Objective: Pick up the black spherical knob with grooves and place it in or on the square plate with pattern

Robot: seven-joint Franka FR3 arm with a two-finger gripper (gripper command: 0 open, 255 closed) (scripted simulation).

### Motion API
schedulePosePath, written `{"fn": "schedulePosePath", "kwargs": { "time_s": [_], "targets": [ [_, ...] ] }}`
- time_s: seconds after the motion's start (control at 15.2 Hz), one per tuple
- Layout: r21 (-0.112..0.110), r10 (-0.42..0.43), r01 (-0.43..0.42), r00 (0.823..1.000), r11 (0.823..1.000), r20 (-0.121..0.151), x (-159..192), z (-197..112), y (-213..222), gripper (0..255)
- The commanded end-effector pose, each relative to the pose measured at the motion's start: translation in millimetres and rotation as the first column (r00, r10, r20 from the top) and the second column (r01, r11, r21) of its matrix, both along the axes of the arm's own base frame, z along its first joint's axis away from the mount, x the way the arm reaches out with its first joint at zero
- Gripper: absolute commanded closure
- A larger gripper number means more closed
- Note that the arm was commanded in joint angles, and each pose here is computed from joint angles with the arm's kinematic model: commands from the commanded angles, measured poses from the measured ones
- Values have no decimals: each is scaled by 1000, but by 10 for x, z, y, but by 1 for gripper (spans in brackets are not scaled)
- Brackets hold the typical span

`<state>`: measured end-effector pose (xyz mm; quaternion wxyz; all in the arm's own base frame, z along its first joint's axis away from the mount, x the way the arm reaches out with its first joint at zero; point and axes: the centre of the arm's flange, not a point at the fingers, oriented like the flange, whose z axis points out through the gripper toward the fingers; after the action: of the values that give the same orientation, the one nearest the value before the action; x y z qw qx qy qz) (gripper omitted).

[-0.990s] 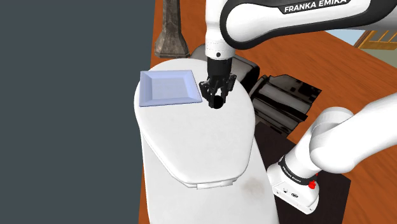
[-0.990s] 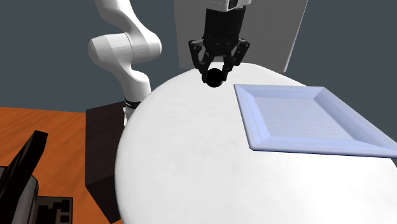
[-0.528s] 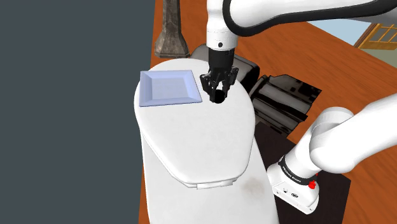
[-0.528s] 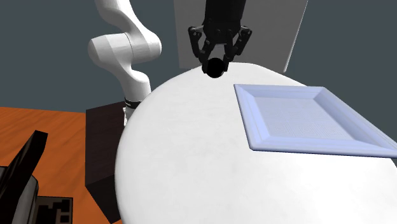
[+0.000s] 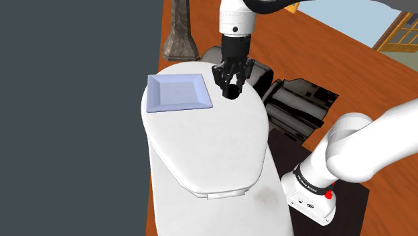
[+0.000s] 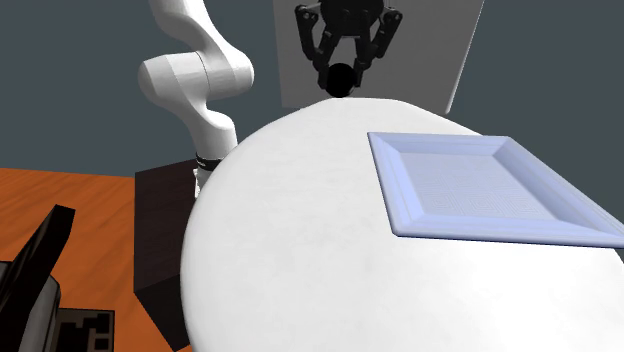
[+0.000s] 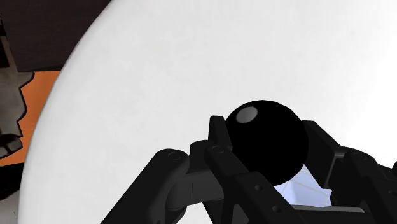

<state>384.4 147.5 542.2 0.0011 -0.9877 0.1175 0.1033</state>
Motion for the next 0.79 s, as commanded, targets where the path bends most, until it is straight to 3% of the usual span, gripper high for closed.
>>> {"fn": "schedulePosePath", "kwargs": {
  "time_s": [0.0, 0.2, 0.73],
  "targets": [
    [0, 0, 0, 1000, 1000, 0, -17, 120, 1, 255],
    [0, 0, 0, 1000, 1000, 0, -18, 235, 1, 255],
    [0, 0, 0, 1000, 1000, 0, 987, 273, 326, 255]
  ]
}}
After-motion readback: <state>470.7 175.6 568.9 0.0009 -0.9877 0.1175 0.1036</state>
